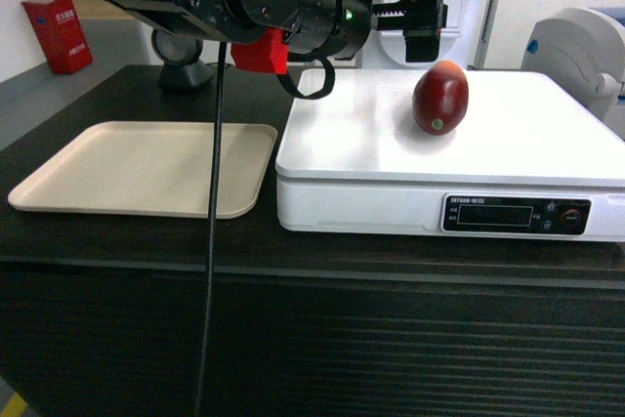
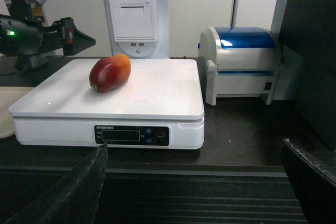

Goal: Place dark red mango on scale at checkout

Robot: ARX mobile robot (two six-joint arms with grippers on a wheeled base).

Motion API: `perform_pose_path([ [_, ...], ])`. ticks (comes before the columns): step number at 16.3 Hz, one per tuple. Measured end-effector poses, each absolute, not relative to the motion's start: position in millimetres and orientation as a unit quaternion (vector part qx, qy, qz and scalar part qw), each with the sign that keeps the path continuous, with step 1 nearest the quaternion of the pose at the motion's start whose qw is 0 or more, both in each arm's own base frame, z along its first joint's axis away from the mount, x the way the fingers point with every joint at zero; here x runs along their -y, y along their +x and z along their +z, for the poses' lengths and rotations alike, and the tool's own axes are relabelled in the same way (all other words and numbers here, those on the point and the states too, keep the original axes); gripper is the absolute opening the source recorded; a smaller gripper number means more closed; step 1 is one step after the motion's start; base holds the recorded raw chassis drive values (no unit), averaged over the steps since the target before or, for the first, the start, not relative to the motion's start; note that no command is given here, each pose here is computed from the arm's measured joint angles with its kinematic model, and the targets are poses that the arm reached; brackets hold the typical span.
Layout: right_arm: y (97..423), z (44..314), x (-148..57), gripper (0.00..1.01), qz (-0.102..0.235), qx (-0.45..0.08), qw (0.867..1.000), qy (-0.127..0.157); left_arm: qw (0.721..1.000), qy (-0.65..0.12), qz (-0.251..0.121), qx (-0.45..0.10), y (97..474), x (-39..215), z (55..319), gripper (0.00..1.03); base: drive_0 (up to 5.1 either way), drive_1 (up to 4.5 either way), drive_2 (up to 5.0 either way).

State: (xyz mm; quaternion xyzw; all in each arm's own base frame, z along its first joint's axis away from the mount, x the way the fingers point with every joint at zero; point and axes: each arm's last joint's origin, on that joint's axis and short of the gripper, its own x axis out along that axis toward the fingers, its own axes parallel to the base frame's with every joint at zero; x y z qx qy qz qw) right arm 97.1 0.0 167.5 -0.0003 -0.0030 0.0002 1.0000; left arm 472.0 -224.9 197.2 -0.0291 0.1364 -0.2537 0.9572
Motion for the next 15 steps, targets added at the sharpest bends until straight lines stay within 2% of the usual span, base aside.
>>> perform_pose_path([
  [3,97,167,0,0.98,0.0,0.003,1.0,0.0,0.969,-0.045,-0.229,-0.081,471,224,198,0.98,0.0,0.0,0.0],
  [5,97,167,0,0.98,0.0,0.003,1.0,0.0,0.973,-0.046,-0.214,-0.073,470,223,198,0.98,0.0,0.0,0.0],
  [6,97,167,0,0.98,0.0,0.003,1.0,0.0,0.984,-0.04,-0.171,-0.032,466,220,198,0.92,0.0,0.0,0.0],
  [8,97,167,0,0.98,0.0,0.003,1.0,0.0,0.995,-0.027,-0.096,-0.017,452,205,197,0.83,0.0,0.0,0.0],
  [9,97,167,0,0.98,0.0,0.002,1.0,0.0,0.999,-0.02,-0.042,-0.002,428,185,198,0.72,0.0,0.0,0.0],
  [11,97,167,0,0.98,0.0,0.003,1.0,0.0,0.999,-0.026,0.0,0.047,387,128,220,0.5,0.0,0.0,0.0],
  [12,97,167,0,0.98,0.0,0.003,1.0,0.0,0.998,-0.027,0.013,0.056,366,103,221,0.39,0.0,0.0,0.0],
  [13,97,167,0,0.98,0.0,0.002,1.0,0.0,0.999,-0.021,0.02,0.041,343,83,209,0.27,0.0,0.0,0.0],
  [15,97,167,0,0.98,0.0,0.003,1.0,0.0,1.0,-0.006,-0.002,-0.013,302,67,176,0.03,0.0,0.0,0.0],
])
